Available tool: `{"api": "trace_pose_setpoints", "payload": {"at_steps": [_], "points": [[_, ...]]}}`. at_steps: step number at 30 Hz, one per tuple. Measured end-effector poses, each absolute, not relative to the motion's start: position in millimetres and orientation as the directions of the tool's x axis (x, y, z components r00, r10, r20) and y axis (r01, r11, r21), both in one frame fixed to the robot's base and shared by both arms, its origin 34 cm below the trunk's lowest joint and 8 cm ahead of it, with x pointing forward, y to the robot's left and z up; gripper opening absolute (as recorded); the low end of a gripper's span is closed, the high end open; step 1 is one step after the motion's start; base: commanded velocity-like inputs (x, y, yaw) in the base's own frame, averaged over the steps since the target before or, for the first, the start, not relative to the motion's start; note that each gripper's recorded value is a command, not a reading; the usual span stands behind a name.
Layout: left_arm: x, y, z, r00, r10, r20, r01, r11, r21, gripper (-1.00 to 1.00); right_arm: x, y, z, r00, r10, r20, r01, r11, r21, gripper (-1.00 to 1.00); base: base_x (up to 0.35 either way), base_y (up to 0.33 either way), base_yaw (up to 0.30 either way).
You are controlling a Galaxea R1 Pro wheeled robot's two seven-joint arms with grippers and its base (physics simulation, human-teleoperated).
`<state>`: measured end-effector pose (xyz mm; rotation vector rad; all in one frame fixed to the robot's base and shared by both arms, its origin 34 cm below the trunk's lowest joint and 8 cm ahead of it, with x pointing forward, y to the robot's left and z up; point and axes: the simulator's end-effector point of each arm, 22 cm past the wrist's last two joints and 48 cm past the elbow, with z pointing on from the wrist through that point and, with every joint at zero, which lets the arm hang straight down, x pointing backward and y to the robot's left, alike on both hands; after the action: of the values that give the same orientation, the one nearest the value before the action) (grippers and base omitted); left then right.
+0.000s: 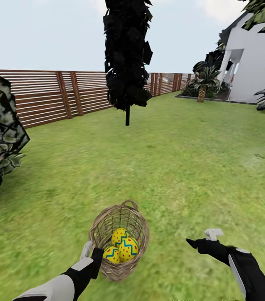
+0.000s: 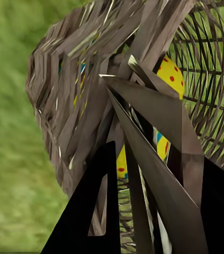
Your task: Take the three Easter eggs out of the wicker basket on the lawn in the garden, then place them on the lawn next to a single tree (choose any tree) so that all three eggs are next to the same tree and none are left in the basket.
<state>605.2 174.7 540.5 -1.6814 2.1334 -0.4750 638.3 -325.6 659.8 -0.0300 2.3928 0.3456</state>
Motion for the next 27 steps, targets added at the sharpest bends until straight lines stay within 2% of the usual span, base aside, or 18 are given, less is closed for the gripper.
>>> {"api": "trace_pose_setpoints", "payload": {"at_steps": [27], "points": [[611,175,593,-0.209,-0.974,-0.092,-0.835,0.227,-0.501,-1.0,631,-331,698,-0.76,0.088,-0.644,-0.098,0.964,0.248,1.0,0.0,0.0,-0.259]]}}
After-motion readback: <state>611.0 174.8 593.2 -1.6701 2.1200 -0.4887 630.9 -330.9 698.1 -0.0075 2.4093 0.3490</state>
